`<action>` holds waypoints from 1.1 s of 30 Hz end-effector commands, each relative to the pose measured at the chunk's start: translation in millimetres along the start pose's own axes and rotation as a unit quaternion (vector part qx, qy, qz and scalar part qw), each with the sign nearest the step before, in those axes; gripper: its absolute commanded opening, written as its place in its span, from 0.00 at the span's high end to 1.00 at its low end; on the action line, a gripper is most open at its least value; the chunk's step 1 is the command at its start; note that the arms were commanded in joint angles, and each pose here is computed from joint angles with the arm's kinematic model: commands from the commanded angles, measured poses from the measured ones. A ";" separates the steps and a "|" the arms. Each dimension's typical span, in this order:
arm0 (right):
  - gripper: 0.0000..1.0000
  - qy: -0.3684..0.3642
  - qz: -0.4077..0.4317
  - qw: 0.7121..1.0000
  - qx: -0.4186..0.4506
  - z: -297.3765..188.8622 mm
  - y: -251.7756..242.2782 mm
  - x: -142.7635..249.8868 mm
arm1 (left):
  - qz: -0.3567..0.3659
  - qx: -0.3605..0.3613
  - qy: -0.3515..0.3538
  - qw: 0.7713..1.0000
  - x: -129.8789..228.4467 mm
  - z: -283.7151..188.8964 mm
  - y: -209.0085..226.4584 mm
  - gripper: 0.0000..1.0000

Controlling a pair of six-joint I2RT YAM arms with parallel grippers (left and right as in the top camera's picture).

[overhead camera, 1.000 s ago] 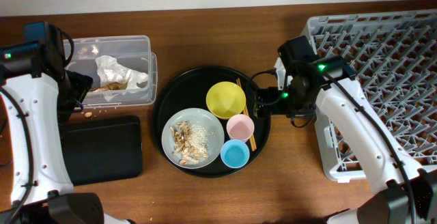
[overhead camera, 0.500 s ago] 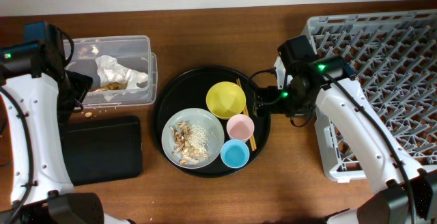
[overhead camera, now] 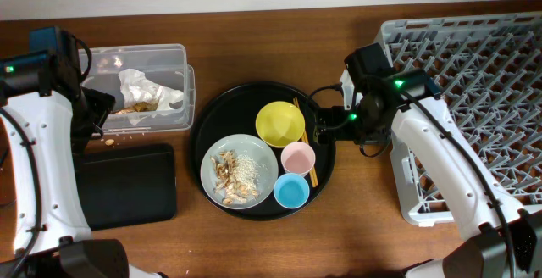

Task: Sort waste into correct bins and load items into the dishwasher rack
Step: 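Move the right gripper over the round tray toward the yellow bowl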

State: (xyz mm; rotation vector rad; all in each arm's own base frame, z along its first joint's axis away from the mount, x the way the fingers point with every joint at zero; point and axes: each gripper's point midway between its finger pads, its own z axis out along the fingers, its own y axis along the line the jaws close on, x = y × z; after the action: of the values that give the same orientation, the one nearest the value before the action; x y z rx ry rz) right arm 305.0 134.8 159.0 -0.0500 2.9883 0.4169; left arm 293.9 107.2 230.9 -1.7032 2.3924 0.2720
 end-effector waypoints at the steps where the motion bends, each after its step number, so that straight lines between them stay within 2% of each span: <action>1: 0.01 -0.020 -0.006 1.000 -0.005 -7.5 6.7 -8.2 | -0.011 0.003 -0.013 1.000 -4.0 -6.3 6.6 0.01; 12: 0.01 -0.030 -0.035 0.997 -0.063 -6.3 39.9 -12.0 | -0.011 0.003 -0.013 1.000 -4.0 -6.3 6.6 0.01; 16: 0.01 -0.069 -0.070 0.990 -0.102 -7.2 73.2 -25.5 | -0.011 0.003 -0.013 1.000 -4.1 -6.3 6.5 0.01; 25: 0.01 -0.148 -0.066 0.981 -0.107 14.9 112.7 -67.8 | -0.011 0.003 -0.013 1.000 -4.1 -6.3 6.5 0.01; 33: 0.01 -0.108 -0.061 0.988 -0.097 64.1 119.3 -65.6 | -0.011 0.003 -0.013 1.000 -4.0 -6.3 6.6 0.01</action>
State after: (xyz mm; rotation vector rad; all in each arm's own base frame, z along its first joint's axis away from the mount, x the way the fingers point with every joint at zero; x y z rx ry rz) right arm 369.8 260.7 148.6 -0.1942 2.6890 0.6755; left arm 293.9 107.2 230.9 -1.7032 2.3924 0.2720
